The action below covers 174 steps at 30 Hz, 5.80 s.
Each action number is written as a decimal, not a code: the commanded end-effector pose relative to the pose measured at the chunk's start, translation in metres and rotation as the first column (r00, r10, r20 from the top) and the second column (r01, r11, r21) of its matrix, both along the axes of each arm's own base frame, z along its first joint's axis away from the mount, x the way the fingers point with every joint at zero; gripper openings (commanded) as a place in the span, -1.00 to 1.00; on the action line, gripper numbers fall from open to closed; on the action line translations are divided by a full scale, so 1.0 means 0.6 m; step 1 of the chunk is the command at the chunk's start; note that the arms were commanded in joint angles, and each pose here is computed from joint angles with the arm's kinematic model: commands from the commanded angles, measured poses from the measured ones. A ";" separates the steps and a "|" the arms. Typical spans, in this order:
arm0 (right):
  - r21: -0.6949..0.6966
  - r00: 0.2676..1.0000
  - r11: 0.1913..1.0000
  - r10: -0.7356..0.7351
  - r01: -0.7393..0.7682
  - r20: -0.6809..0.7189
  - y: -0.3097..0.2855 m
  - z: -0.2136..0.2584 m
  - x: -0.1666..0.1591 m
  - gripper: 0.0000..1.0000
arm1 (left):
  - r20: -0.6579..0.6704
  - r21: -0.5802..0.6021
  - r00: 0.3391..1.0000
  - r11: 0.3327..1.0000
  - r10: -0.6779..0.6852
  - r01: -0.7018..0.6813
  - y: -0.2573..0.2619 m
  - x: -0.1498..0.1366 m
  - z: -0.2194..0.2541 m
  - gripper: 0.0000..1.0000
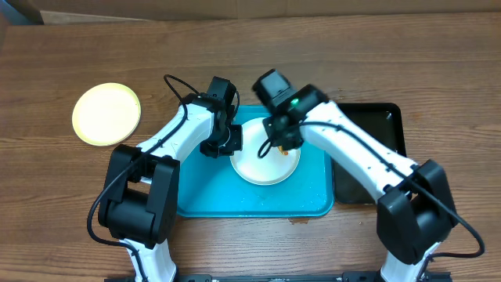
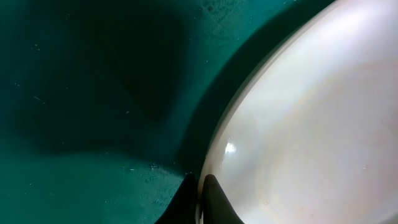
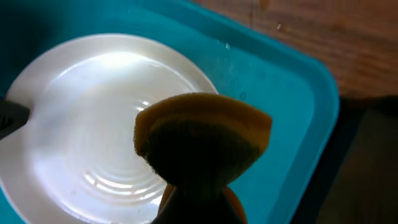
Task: Clean dirty plates on tray and stack at the side
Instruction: 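Scrub the white plate with the sponge while left gripper holds it, then return the sponge to the black tray and raise right arm, then lift the white plate with left gripper and swing it leftward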
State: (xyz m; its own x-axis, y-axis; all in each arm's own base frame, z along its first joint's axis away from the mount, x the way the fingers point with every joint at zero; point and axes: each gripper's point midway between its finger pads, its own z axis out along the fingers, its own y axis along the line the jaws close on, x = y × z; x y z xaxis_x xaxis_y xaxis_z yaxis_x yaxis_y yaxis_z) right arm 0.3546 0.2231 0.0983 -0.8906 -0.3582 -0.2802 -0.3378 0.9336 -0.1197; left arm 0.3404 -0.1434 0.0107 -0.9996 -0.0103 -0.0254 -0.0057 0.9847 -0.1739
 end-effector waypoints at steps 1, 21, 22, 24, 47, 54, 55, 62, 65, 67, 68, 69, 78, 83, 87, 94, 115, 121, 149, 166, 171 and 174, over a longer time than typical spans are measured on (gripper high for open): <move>-0.097 0.993 0.995 -0.012 0.024 0.118 -0.012 0.014 0.029 -0.92 | 0.012 0.005 1.000 1.000 -0.011 0.011 0.002 -0.001 0.004 -0.91; -0.143 0.997 0.989 -0.048 0.040 -0.053 -0.012 -0.118 0.018 -0.92 | 0.012 0.005 1.000 1.000 -0.011 0.011 0.002 -0.001 0.004 -0.92; -0.122 0.996 0.992 -0.049 0.041 -0.068 -0.009 -0.121 0.017 -0.92 | 0.011 0.005 1.000 1.000 -0.011 0.011 0.002 -0.001 0.004 -0.92; -0.081 0.994 0.996 -0.054 0.046 -0.099 -0.005 -0.128 0.016 -0.92 | 0.011 0.005 1.000 1.000 -0.011 0.011 0.002 -0.001 0.004 -0.91; 0.382 0.888 0.922 0.128 0.058 -0.441 0.125 -0.139 -0.073 -0.92 | 0.005 0.007 1.000 1.000 -0.011 0.011 0.003 -0.003 0.004 -0.92; 0.521 0.892 0.850 0.172 0.080 -0.418 0.126 -0.065 -0.019 -0.92 | 0.004 0.007 1.000 1.000 -0.011 0.011 0.003 -0.004 0.004 -0.90; 0.528 0.894 0.844 0.165 0.091 -0.417 0.119 -0.051 -0.009 -0.92 | 0.004 0.007 1.000 1.000 -0.011 0.011 0.003 -0.004 0.004 -0.91; 0.424 0.889 0.887 0.034 0.184 -0.457 -0.006 -0.006 0.033 -0.92 | 0.004 0.007 1.000 1.000 -0.011 0.011 0.003 -0.004 0.004 -0.79; 0.302 0.867 0.915 -0.090 0.266 -0.491 -0.088 -0.016 0.037 -0.92 | 0.004 0.007 1.000 1.000 -0.011 0.011 0.003 -0.004 0.004 -0.67; 0.222 0.846 0.921 -0.171 0.320 -0.505 -0.145 -0.023 0.037 -0.92 | 0.004 0.007 1.000 1.000 -0.011 0.011 0.003 -0.004 0.004 -0.62; 0.183 0.838 0.922 -0.210 0.341 -0.504 -0.172 -0.025 0.038 -0.92 | 0.004 0.007 1.000 1.000 -0.011 0.011 0.003 -0.004 0.004 -0.60; 0.138 0.828 0.920 -0.257 0.368 -0.498 -0.204 -0.028 0.040 -0.92 | 0.004 0.007 1.000 1.000 -0.011 0.011 0.003 -0.004 0.004 -0.56; 0.008 0.774 0.883 -0.406 0.469 -0.486 -0.319 -0.062 0.034 -0.92 | 0.001 0.008 1.000 1.000 -0.010 0.010 0.004 -0.005 0.004 -0.50; -0.042 0.762 0.882 -0.430 0.470 -0.484 -0.339 -0.100 0.019 -0.92 | 0.001 0.008 1.000 1.000 -0.010 0.010 0.004 -0.005 0.004 -0.48; -0.047 0.764 0.882 -0.432 0.469 -0.479 -0.341 -0.123 0.015 -0.39 | -0.001 0.008 1.000 1.000 -0.010 0.010 0.004 -0.006 0.004 -0.45; 0.043 0.780 0.857 -0.447 0.514 -0.438 -0.338 -0.086 0.060 0.57 | -0.006 0.010 1.000 1.000 -0.010 0.010 0.005 -0.008 0.004 -0.38; 0.227 0.591 0.546 -0.747 0.807 -0.304 -0.576 0.012 0.132 1.00 | -0.024 0.010 1.000 1.000 0.015 -0.015 0.001 -0.014 0.005 -0.92; 0.242 0.595 0.544 -0.753 0.804 -0.282 -0.584 0.014 0.141 1.00 | 0.056 0.054 0.998 0.998 0.018 -0.021 0.009 0.019 0.059 -0.92; 0.249 0.597 0.545 -0.754 0.801 -0.272 -0.585 0.015 0.145 1.00 | 0.785 0.381 0.456 0.908 -0.418 0.176 -0.339 0.051 0.390 -0.92; 0.249 0.597 0.544 -0.754 0.801 -0.272 -0.585 0.015 0.145 1.00 | 0.736 0.675 0.043 0.727 -0.676 -0.128 -0.408 -0.025 0.596 -0.92; 0.249 0.597 0.544 -0.754 0.801 -0.272 -0.585 0.015 0.145 1.00 | 0.778 0.624 0.023 0.768 -0.628 -0.143 -0.409 -0.025 0.612 -0.92; 0.249 0.597 0.544 -0.754 0.801 -0.272 -0.585 0.015 0.145 1.00 | 0.824 0.566 0.044 0.814 -0.565 -0.133 -0.408 -0.024 0.599 -0.92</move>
